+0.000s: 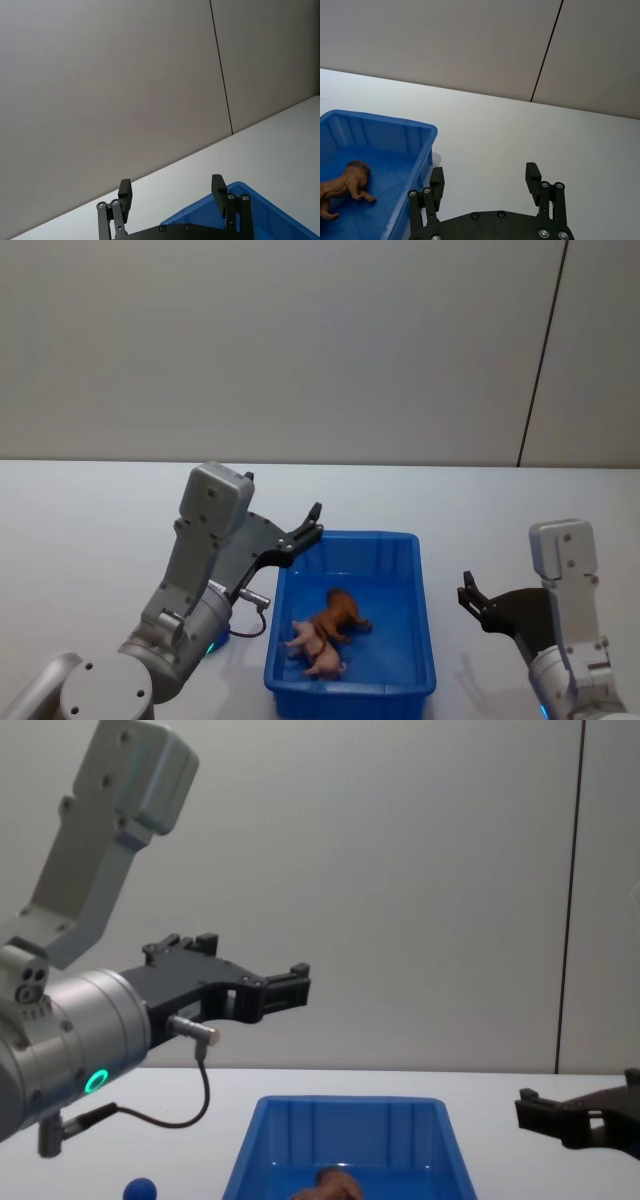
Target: Pick up the two dolls from the table and place them into the box.
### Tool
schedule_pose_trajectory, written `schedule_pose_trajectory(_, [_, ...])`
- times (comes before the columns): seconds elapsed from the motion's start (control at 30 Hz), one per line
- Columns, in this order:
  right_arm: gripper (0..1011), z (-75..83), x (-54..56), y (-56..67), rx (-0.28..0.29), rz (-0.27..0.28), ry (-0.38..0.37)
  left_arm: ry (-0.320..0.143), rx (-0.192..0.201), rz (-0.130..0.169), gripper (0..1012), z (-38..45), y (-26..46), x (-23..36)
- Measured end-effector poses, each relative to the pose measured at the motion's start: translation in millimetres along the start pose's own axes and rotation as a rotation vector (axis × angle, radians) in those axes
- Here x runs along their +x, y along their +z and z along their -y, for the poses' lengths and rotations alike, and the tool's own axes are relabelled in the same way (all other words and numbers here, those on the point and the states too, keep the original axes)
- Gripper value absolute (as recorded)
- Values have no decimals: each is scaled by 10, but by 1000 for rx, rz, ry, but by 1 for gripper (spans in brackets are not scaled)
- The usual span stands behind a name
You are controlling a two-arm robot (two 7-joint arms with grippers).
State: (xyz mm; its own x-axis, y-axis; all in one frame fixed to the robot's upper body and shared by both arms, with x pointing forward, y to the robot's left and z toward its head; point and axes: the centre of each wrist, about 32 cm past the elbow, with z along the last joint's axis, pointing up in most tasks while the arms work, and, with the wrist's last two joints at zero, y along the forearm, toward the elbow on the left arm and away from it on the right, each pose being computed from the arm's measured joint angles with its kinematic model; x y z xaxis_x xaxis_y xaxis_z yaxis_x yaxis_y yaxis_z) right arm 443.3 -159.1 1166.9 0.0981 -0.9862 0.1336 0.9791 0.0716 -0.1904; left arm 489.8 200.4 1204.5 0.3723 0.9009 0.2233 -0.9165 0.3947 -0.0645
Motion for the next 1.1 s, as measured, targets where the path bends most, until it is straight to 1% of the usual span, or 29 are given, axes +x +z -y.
schedule_pose_trajectory(0.07, [1000, 2, 4, 1, 1, 0, -2, 11, 14, -10, 1001, -11, -8, 10])
schedule_pose_trajectory(0.13, [1000, 6, 9, 0, 1, 1, -5, 15, 19, -14, 1001, -15, -12, 14])
schedule_pose_trajectory(0.23, [1001, 9, 14, -1, 2, 2, -7, 36, 49, -35, 1001, -37, -35, 39])
schedule_pose_trajectory(0.33, [1001, 12, 17, 0, 3, 2, -9, 48, 70, -48, 1001, -49, -56, 58])
schedule_pose_trajectory(0.4, [1001, 13, 18, -1, 3, 2, -10, 65, 102, -64, 1001, -63, -93, 89])
schedule_pose_trajectory(0.53, [1001, 16, 21, -1, 3, 3, -11, 78, 132, -78, 1001, -73, -128, 117])
schedule_pose_trajectory(0.57, [1001, 16, 22, -1, 3, 3, -12, 86, 152, -85, 1001, -77, -151, 135])
schedule_pose_trajectory(0.63, [1001, 16, 23, 0, 3, 3, -12, 92, 167, -90, 1001, -80, -169, 149])
schedule_pose_trajectory(0.67, [1000, 17, 24, 0, 3, 3, -12, 99, 187, -96, 1001, -82, -192, 166])
schedule_pose_trajectory(0.73, [1001, 17, 25, 0, 4, 3, -13, 103, 201, -100, 1001, -84, -209, 177])
schedule_pose_trajectory(0.77, [1000, 17, 26, 0, 3, 3, -13, 108, 219, -104, 1001, -85, -230, 191])
schedule_pose_trajectory(0.83, [1001, 18, 27, -1, 3, 3, -14, 112, 235, -108, 1001, -85, -251, 205])
schedule_pose_trajectory(0.87, [1001, 18, 27, -1, 4, 3, -14, 116, 253, -111, 1001, -84, -275, 221])
schedule_pose_trajectory(0.97, [1001, 19, 28, 0, 4, 3, -14, 121, 274, -114, 1001, -82, -303, 238])
schedule_pose_trajectory(1.0, [1001, 19, 28, 0, 4, 3, -14, 124, 292, -117, 1001, -81, -329, 250])
schedule_pose_trajectory(1.07, [1001, 20, 28, 0, 4, 3, -15, 127, 306, -119, 1000, -79, -348, 259])
schedule_pose_trajectory(1.1, [1001, 20, 29, 0, 4, 3, -15, 129, 319, -121, 1001, -76, -370, 266])
